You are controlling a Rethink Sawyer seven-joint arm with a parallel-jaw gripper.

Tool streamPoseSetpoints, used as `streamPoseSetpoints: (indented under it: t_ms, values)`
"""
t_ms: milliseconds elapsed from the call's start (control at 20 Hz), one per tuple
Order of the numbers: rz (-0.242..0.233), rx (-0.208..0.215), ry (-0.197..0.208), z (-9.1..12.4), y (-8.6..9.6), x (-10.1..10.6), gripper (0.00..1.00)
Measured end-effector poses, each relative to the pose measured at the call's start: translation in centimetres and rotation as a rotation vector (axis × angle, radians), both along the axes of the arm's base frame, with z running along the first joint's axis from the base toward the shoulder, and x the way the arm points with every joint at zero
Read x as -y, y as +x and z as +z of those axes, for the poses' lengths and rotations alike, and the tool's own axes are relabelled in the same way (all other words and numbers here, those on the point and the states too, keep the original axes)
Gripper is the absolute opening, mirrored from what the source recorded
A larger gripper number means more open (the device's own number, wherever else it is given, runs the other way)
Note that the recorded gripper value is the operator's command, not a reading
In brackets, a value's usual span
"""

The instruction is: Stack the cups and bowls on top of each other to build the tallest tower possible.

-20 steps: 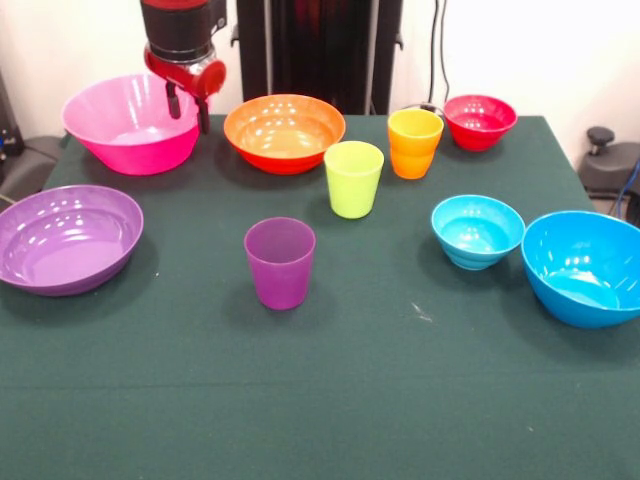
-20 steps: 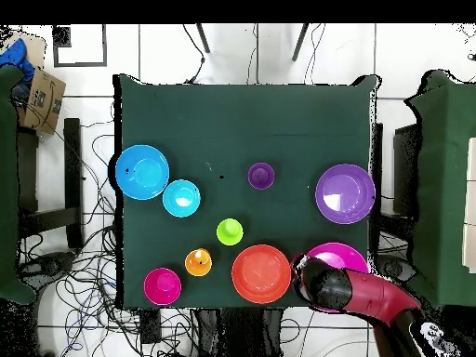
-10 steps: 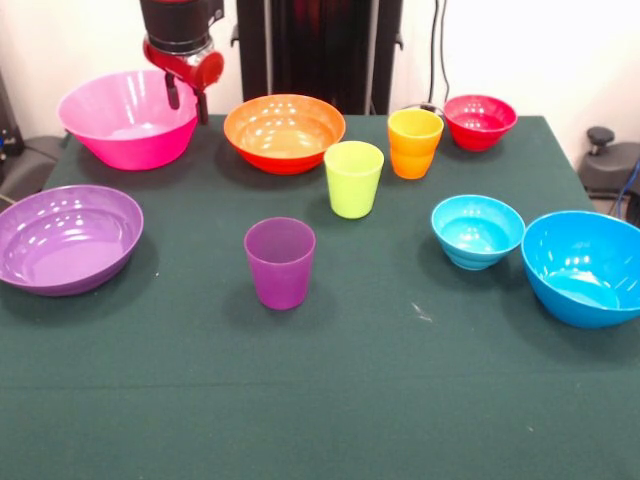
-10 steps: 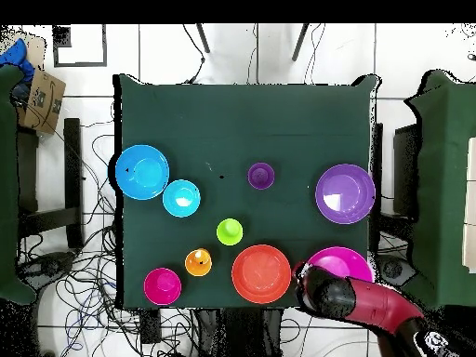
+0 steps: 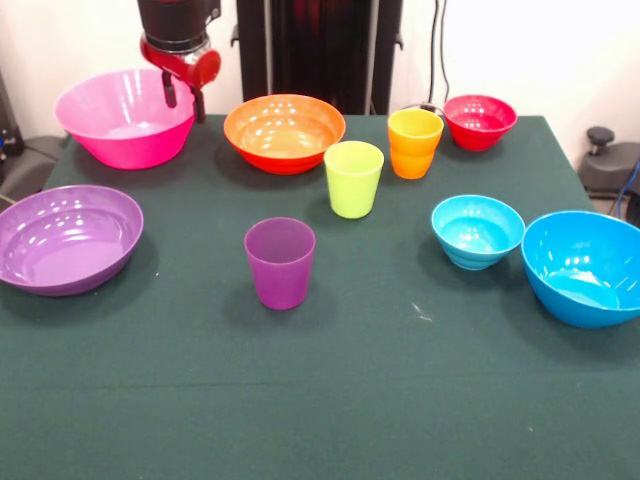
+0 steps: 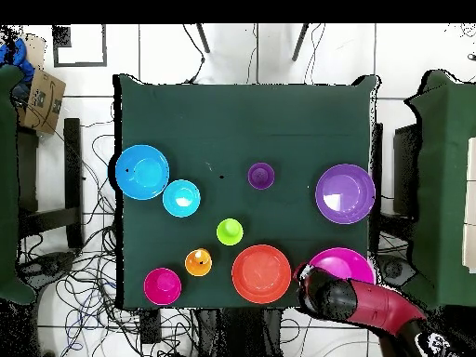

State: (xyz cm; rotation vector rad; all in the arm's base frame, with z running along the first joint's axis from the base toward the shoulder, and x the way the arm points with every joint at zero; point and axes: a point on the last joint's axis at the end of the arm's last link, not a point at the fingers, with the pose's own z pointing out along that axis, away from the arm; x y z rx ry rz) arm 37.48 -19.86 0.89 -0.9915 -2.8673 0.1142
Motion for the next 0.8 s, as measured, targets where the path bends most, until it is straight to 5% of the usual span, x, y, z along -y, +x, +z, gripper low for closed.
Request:
streamPoseSetpoints:
  t_ms: [800]
  values:
    - [0.028,0.028,-0.025,1.1,1.4,-0.2,1.0]
